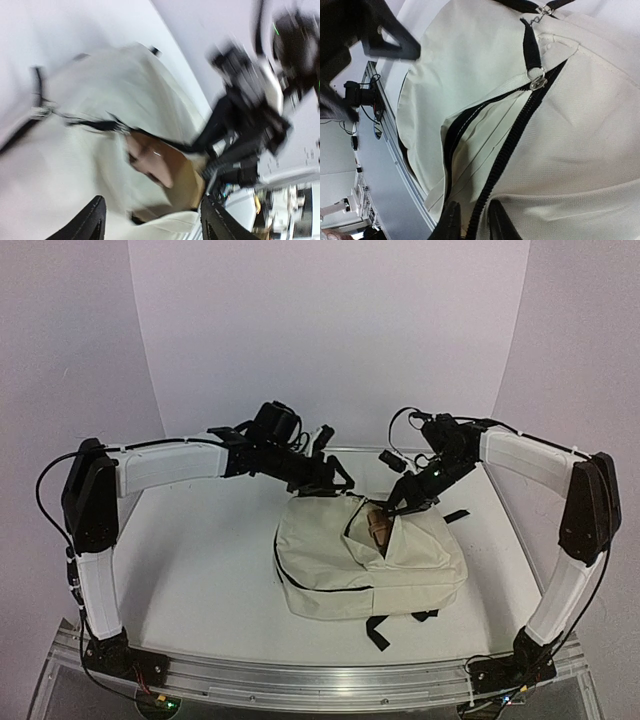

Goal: Pack the student bag
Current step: Place the personal item in the student bag, then zip the student bag at the center of the board.

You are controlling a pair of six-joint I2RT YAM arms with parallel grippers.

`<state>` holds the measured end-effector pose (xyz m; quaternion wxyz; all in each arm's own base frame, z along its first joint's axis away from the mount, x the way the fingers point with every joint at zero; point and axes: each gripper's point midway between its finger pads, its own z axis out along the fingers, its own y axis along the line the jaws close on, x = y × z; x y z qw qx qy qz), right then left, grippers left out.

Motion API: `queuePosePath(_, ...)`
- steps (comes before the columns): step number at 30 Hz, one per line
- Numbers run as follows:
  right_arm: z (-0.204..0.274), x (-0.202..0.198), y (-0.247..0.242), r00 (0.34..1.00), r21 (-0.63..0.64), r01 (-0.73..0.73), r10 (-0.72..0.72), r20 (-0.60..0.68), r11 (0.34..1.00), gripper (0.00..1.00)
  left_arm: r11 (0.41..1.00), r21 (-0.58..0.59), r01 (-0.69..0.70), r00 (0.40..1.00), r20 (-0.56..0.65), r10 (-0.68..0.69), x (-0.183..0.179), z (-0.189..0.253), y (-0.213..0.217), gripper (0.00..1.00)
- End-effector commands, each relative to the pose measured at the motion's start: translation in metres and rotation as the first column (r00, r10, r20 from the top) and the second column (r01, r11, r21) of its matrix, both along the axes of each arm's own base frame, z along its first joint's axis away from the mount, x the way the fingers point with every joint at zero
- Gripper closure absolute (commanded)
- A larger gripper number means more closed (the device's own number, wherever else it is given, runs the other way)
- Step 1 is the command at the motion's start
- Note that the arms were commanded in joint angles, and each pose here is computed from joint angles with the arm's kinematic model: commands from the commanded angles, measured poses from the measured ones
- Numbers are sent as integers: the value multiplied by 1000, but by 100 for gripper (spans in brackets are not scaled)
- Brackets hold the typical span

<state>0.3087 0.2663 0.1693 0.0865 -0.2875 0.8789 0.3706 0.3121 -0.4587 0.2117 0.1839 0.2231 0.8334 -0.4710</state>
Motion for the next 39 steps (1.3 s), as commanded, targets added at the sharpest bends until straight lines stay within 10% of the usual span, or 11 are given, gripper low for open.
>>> queuePosePath(1,10,-26,21,994,45,-101,100,34,994,63,974,67,-214,977,17,214,55,15,43,33)
queuePosePath(8,-22,-36,18,990,-14,-139,138,-14,990,36,975,130,-179,982,-32,184,81,1,24,33)
queuePosePath(15,46,-6,14,984,62,-125,115,137,990,12,985,126,-121,979,-146,139,71,-27,-1,37)
queuePosePath(39,12,100,-9,981,-70,46,-32,189,996,34,990,39,-137,950,-279,142,72,-58,-42,46)
